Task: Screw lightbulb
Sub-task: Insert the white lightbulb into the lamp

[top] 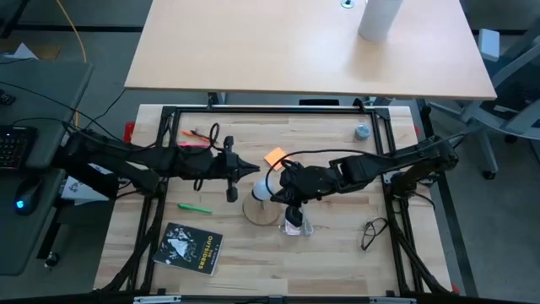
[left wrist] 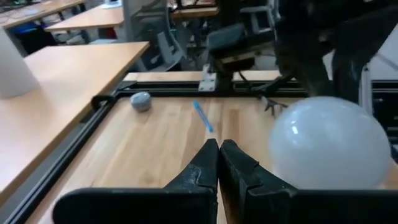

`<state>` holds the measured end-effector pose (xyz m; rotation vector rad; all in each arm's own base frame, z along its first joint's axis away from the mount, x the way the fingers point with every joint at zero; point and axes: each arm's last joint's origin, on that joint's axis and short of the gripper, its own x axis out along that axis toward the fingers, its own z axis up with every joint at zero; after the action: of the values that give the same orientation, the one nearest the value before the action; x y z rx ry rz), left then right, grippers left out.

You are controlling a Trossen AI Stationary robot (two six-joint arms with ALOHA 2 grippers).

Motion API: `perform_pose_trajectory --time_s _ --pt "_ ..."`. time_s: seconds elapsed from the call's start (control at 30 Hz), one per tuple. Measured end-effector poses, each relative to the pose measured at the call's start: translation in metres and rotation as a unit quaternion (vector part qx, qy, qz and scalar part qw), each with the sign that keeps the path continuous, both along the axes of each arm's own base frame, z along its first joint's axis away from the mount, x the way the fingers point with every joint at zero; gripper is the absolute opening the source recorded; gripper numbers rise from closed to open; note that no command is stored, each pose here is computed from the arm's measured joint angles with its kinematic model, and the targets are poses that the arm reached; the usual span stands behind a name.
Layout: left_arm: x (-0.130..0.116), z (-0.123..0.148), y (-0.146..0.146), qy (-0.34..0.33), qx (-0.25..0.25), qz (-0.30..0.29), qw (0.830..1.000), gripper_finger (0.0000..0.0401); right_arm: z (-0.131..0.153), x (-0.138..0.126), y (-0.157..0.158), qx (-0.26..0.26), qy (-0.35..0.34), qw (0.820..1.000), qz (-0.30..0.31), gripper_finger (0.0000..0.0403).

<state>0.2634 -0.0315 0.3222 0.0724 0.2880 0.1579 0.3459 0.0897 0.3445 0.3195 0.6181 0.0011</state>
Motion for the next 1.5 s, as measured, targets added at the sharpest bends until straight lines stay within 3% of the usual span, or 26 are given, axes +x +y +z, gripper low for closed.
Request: perform_pose_trajectory --time_s 0.37,1.5 --pt "0.001 -0.003 -0.005 0.009 -0.009 -0.036 0.999 0.0 0.001 0.001 0.0 0.002 -0.005 1.0 0.005 0.0" --pt "-0.004 -0.007 -0.013 0.038 0.01 -0.029 0.999 0.0 0.007 0.007 -0.011 0.009 -0.043 0.999 -0.017 0.0"
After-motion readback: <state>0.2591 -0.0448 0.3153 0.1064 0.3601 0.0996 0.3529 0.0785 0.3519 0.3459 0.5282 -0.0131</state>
